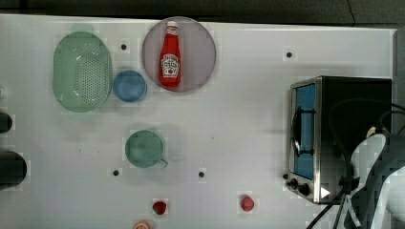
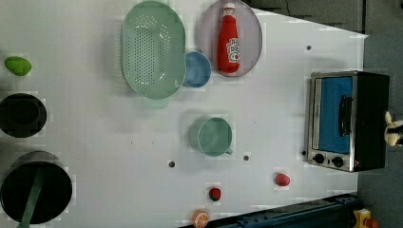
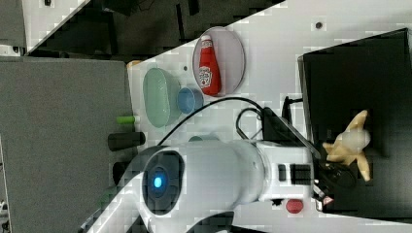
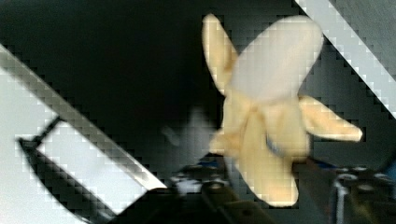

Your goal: Pick banana from table and place on oven.

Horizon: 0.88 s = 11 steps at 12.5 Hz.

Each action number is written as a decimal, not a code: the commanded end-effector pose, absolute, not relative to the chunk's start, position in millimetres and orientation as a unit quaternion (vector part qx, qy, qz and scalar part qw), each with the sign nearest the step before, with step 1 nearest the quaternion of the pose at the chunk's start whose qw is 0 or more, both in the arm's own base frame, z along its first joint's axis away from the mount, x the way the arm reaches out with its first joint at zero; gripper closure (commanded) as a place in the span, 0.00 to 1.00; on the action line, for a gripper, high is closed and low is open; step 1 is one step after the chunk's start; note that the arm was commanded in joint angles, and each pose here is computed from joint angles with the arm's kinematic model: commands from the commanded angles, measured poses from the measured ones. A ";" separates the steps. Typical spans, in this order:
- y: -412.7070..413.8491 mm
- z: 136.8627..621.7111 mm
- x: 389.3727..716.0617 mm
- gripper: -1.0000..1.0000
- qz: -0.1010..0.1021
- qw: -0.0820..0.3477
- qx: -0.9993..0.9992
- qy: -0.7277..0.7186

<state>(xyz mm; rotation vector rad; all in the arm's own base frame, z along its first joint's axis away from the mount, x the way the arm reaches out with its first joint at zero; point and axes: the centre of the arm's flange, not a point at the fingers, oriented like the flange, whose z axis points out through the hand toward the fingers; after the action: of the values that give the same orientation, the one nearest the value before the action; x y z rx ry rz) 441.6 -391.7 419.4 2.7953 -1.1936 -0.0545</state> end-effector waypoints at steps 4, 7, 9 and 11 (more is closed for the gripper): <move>-354.6 470.1 478.5 0.00 0.024 0.048 0.947 -0.317; -316.3 507.4 491.4 0.00 0.026 0.029 0.952 -0.304; -263.7 534.8 497.2 0.00 0.009 0.005 0.935 -0.355; -195.2 566.1 499.7 0.00 -0.004 -0.010 0.916 -0.401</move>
<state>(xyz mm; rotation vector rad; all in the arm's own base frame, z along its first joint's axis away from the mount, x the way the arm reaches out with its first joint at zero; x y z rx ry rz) 478.0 -258.0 526.5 2.9122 -1.1771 -0.1482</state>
